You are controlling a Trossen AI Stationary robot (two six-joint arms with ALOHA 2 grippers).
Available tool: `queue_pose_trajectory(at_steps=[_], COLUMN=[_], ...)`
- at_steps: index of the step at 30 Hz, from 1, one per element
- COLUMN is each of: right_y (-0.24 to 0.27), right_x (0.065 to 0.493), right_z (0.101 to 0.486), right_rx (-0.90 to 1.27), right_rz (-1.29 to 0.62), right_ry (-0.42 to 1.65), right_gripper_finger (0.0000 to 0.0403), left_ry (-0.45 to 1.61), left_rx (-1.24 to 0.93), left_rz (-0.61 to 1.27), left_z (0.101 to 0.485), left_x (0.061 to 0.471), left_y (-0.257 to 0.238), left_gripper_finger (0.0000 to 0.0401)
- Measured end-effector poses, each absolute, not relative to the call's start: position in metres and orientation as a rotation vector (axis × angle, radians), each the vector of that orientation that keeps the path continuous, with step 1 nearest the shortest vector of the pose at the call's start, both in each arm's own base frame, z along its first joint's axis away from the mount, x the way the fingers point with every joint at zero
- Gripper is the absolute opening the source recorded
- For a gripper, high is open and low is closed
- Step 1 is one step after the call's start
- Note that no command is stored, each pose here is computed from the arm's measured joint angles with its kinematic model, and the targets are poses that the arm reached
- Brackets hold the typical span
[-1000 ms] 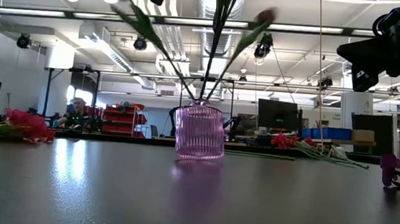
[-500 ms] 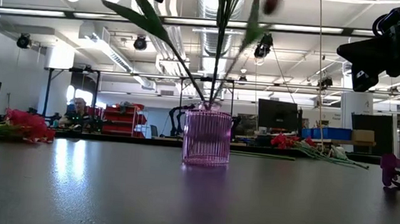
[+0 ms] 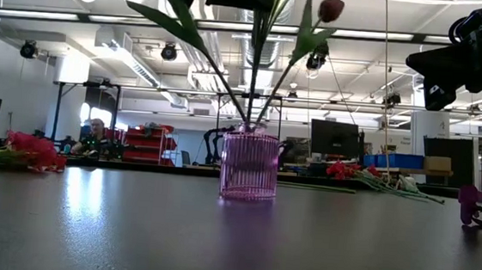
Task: Sort flowers into vase by color
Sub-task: Put the left violet flowers into the violet vase
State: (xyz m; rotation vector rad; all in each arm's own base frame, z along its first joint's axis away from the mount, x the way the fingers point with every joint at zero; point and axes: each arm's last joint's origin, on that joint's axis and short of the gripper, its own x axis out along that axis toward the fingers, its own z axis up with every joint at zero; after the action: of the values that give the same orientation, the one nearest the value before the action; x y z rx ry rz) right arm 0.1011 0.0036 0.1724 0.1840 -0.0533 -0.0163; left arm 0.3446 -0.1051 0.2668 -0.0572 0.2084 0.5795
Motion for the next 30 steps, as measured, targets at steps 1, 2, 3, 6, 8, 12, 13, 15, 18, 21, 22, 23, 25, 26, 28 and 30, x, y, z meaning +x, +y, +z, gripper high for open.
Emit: queue_pose_trajectory(at_steps=[1,2,3,6,8,12,13,15,18,21,22,23,25,26,28,30], right_y=[0.004,0.004,0.004,0.004,0.004,0.004,0.004,0.004,0.004,0.004,0.004,0.004,0.004,0.004,0.004,0.004], right_x=[0.101,0.101,0.101,0.101,0.101,0.101,0.101,0.101,0.101,0.101,0.101,0.101,0.101,0.101,0.101,0.101], right_z=[0.172,0.172,0.172,0.172,0.172,0.172,0.172,0.172,0.172,0.172,0.172,0.172,0.172,0.172,0.172,0.172], right_rx=[0.184,0.184,0.184,0.184,0.184,0.184,0.184,0.184,0.184,0.184,0.184,0.184,0.184,0.184,0.184,0.184], right_rz=[-0.016,-0.016,-0.017,-0.017,-0.017,-0.017,-0.016,-0.016,-0.016,-0.016,-0.017,-0.016,-0.016,-0.017,-0.016,-0.016], right_ry=[-0.053,-0.053,-0.053,-0.053,-0.053,-0.053,-0.053,-0.053,-0.053,-0.053,-0.053,-0.053,-0.053,-0.053,-0.053,-0.053], right_gripper_finger=[0.0013,0.0013,0.0013,0.0013,0.0013,0.0013,0.0013,0.0013,0.0013,0.0013,0.0013,0.0013,0.0013,0.0013,0.0013,0.0013], left_ry=[0.212,0.214,0.215,0.224,0.234,0.254,0.261,0.264,0.260,0.263,0.267,0.277,0.307,0.323,0.341,0.341], left_rx=[-0.067,-0.078,-0.087,-0.096,-0.090,-0.088,-0.083,-0.079,-0.081,-0.079,-0.078,-0.076,-0.076,-0.076,-0.077,-0.078], left_rz=[0.579,0.579,0.582,0.582,0.584,0.598,0.600,0.605,0.606,0.604,0.602,0.595,0.584,0.576,0.566,0.564], left_z=[0.266,0.265,0.263,0.258,0.254,0.242,0.240,0.238,0.240,0.248,0.252,0.255,0.258,0.259,0.264,0.270], left_x=[0.345,0.345,0.345,0.348,0.349,0.354,0.355,0.356,0.355,0.350,0.347,0.344,0.339,0.337,0.331,0.326], left_y=[-0.105,-0.104,-0.104,-0.105,-0.105,-0.105,-0.105,-0.105,-0.104,-0.103,-0.102,-0.102,-0.101,-0.100,-0.098,-0.096], left_gripper_finger=[0.0009,0.0009,0.0009,0.0009,0.0009,0.0017,0.0023,0.0041,0.0077,0.0116,0.0128,0.0140,0.0160,0.0169,0.0186,0.0200])
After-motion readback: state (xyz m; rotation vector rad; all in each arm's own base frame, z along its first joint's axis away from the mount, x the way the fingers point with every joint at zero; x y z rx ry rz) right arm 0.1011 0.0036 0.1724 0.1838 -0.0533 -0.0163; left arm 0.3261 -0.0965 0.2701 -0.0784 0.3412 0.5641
